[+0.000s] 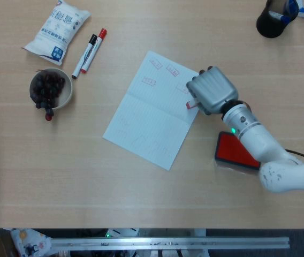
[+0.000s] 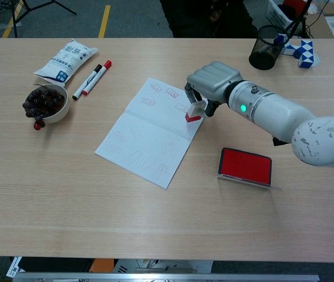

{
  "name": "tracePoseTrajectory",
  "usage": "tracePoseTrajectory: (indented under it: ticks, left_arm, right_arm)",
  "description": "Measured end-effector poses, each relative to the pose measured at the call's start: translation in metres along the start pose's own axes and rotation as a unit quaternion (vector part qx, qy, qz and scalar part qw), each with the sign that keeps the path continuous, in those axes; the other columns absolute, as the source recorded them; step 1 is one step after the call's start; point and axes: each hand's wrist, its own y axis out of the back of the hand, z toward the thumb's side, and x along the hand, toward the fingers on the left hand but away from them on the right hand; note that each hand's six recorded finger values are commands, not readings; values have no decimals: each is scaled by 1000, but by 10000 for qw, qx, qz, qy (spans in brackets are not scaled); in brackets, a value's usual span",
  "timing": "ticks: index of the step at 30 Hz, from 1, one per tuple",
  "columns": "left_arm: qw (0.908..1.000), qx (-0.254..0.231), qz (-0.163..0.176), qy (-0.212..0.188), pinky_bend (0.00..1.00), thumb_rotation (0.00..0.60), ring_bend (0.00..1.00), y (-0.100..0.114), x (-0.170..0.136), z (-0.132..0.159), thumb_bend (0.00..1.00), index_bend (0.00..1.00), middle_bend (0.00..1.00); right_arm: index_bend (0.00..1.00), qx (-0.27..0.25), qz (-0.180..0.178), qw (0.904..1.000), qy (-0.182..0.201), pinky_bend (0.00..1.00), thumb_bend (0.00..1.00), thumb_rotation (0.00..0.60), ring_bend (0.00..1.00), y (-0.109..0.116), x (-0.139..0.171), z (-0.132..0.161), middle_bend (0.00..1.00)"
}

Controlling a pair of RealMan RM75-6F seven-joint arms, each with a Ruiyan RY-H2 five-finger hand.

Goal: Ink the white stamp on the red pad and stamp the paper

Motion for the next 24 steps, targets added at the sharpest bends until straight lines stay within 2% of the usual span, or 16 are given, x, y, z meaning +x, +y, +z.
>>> tracePoseTrajectory:
  ticks: [24]
  left_arm:
    - [9999,-16,-101,103,99,600,176,-6,1,-9,174,172,134]
  right_arm:
    - [724,481,258,9985,-80,399,440,600,391,-19,-28,24,519]
